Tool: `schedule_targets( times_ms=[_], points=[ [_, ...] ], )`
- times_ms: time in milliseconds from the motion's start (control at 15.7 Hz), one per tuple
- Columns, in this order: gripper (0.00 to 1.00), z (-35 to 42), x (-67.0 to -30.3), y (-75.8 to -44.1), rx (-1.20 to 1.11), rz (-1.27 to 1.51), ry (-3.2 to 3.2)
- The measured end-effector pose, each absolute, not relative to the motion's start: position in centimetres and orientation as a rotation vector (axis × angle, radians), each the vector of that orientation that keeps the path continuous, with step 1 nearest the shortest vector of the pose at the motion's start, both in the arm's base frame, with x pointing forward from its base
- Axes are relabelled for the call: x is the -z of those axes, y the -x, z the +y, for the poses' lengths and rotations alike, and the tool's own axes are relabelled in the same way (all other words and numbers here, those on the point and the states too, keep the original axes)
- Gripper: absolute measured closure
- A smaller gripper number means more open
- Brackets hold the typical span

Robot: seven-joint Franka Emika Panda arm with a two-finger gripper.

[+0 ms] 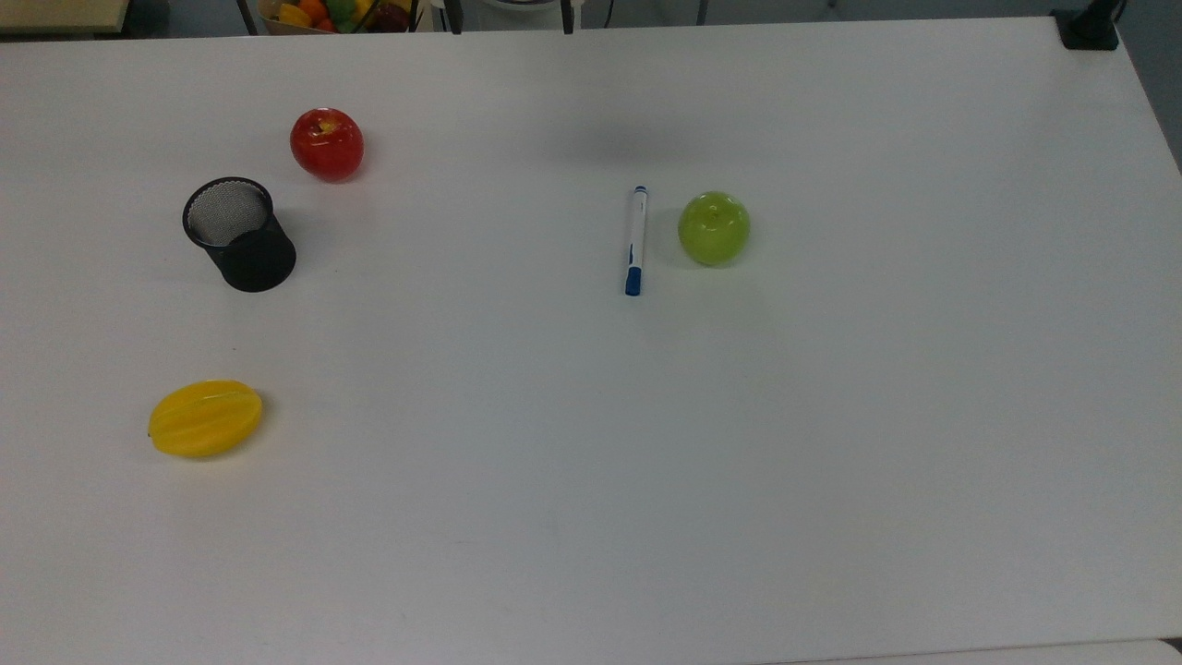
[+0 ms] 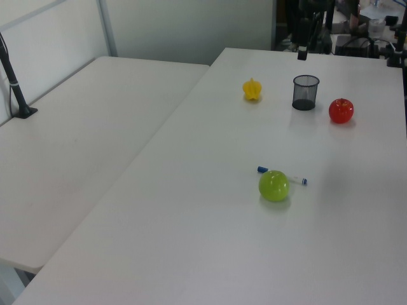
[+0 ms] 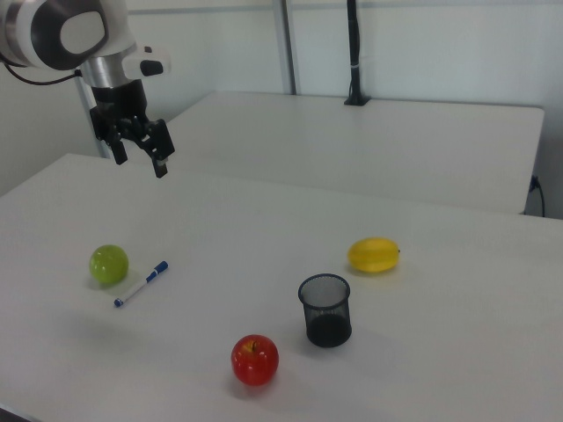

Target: Take marker pen

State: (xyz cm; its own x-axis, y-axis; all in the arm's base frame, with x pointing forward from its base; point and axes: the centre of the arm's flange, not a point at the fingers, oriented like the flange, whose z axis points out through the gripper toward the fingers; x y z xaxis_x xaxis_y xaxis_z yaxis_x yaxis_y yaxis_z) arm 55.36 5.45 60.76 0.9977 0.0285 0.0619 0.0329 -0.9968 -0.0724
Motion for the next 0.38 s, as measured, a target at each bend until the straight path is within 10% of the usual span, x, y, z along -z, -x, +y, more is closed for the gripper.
schedule_targets(
  times_ms=[383],
  points=[
    [0.0,3.6,-61.6,-56.0,0.189,-0.17,3.061]
  ],
)
